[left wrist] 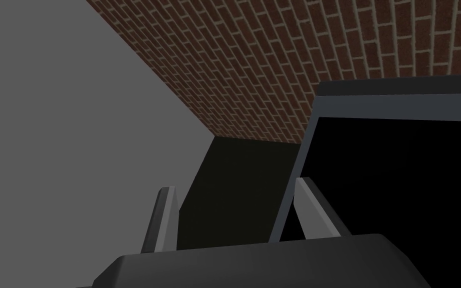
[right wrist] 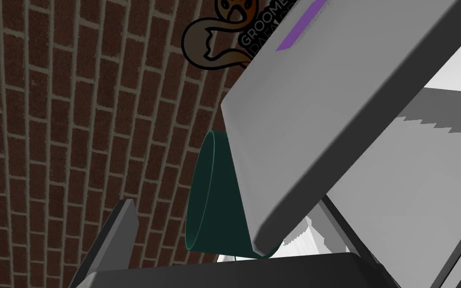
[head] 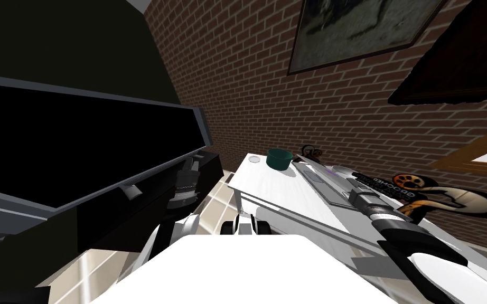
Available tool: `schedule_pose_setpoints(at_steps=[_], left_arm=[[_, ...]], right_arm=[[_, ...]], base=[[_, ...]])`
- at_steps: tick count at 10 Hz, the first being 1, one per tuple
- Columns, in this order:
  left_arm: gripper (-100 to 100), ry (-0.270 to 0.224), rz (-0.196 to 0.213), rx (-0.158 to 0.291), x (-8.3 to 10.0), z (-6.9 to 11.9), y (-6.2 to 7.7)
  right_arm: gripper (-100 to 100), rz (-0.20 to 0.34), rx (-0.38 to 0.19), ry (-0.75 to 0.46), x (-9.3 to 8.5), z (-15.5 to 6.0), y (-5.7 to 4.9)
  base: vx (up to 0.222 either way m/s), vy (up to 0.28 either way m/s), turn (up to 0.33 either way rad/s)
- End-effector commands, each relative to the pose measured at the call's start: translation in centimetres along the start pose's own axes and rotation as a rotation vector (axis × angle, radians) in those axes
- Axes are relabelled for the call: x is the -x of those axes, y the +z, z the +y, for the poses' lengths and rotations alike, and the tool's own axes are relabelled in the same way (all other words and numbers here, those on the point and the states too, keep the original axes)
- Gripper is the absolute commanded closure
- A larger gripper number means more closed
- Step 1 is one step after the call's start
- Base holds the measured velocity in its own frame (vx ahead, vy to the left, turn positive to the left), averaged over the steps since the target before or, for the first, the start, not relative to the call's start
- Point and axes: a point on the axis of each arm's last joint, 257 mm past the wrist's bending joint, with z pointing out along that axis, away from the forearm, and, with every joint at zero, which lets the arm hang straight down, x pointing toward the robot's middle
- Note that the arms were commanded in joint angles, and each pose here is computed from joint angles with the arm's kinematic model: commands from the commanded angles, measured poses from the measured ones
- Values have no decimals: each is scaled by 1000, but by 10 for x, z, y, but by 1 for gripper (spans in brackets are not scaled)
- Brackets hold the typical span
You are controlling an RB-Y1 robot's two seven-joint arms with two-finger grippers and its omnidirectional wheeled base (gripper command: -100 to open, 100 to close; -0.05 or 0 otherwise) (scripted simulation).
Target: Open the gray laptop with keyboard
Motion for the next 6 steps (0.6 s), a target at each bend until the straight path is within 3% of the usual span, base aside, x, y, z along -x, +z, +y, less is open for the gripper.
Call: schedule_pose_setpoints(at_steps=[1,6], left_arm=[[0,0,0,0,0,0,0],[0,0,0,0,0,0,0]], right_arm=[[0,-2,1,1,0,0,0],[0,-3,4,1,1,1,-1]], base=[[0,0,0],[0,0,0]])
